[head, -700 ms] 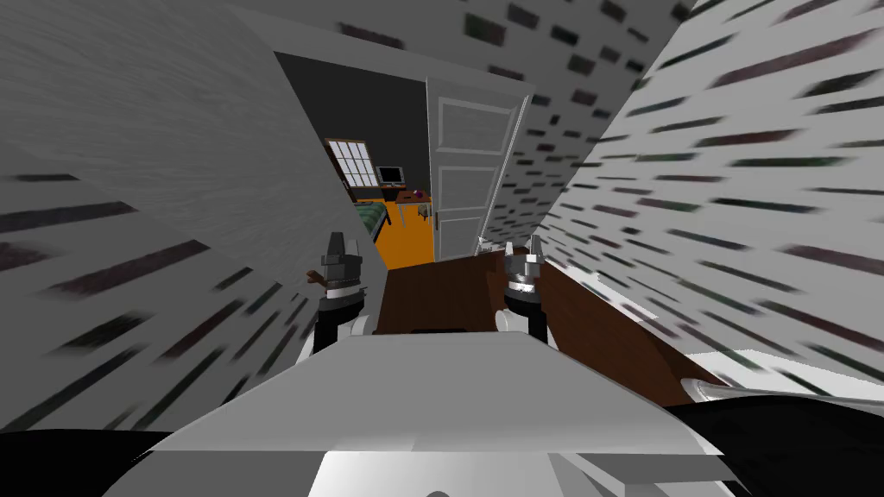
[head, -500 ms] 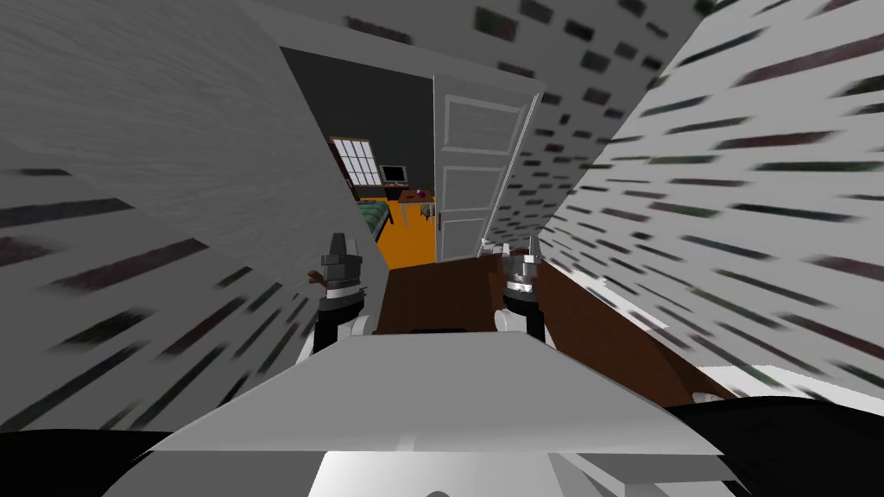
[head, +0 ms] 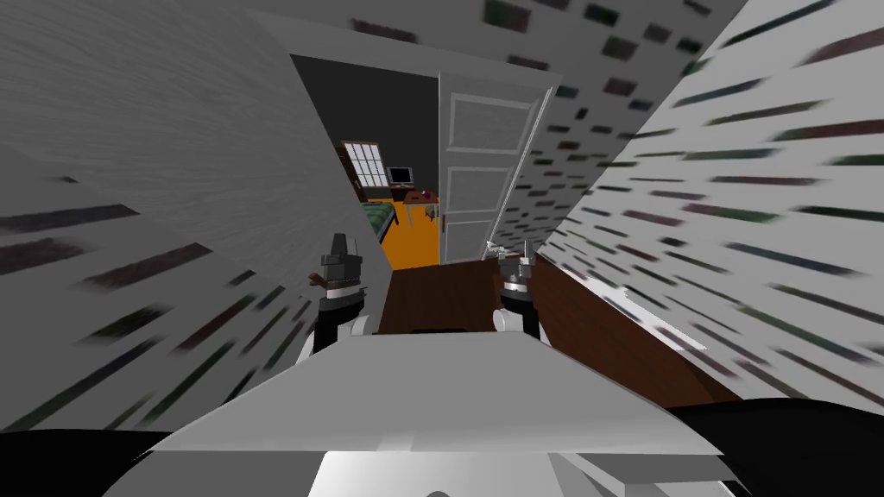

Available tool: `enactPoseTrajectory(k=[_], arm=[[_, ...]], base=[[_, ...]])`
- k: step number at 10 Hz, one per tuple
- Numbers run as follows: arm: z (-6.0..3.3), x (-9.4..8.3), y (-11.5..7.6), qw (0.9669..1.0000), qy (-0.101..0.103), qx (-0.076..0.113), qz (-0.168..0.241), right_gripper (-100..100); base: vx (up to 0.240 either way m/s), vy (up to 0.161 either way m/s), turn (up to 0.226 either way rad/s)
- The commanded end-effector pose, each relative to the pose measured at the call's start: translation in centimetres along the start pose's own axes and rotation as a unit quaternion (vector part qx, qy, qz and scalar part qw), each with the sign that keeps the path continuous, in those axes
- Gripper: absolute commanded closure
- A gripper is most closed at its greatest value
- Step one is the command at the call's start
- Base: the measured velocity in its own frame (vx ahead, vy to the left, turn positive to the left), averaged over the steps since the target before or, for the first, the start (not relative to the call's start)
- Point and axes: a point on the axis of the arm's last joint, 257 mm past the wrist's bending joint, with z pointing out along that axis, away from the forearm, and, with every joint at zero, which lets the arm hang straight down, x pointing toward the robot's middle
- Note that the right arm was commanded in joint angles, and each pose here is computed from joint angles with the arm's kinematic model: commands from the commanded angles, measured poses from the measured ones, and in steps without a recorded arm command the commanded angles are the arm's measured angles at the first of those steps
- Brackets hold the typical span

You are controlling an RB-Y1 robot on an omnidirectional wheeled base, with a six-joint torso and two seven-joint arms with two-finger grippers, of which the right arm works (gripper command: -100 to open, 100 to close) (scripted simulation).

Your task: Pull the door open

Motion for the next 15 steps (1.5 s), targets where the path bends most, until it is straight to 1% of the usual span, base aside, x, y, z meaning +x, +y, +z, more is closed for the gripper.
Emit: enactPoseTrajectory(k=[1,3,4,5,9,12,15], arm=[[-0.15,-0.4,-0.8,0.9999,-0.002,0.005,0.013,-100],[-0.33,-0.9,-1.8,0.9995,-0.006,0.012,0.030,-100],[-0.53,-1.3,-2.8,0.9987,-0.010,0.019,0.047,-100],[-0.63,-1.6,-3.3,0.9982,-0.013,0.022,0.055,-100],[-1.15,-2.8,-5.5,0.9947,-0.025,0.036,0.093,-100],[-1.61,-3.8,-7.2,0.9907,-0.037,0.047,0.123,-100],[-2.14,-4.8,-8.9,0.9853,-0.051,0.056,0.153,-100]], base=[[0.081,0.002,0.060],[0.081,-0.001,0.083],[0.108,-0.019,0.155],[0.127,-0.011,0.119],[0.100,-0.013,0.101],[0.088,-0.014,0.104],[0.097,-0.027,0.115]])
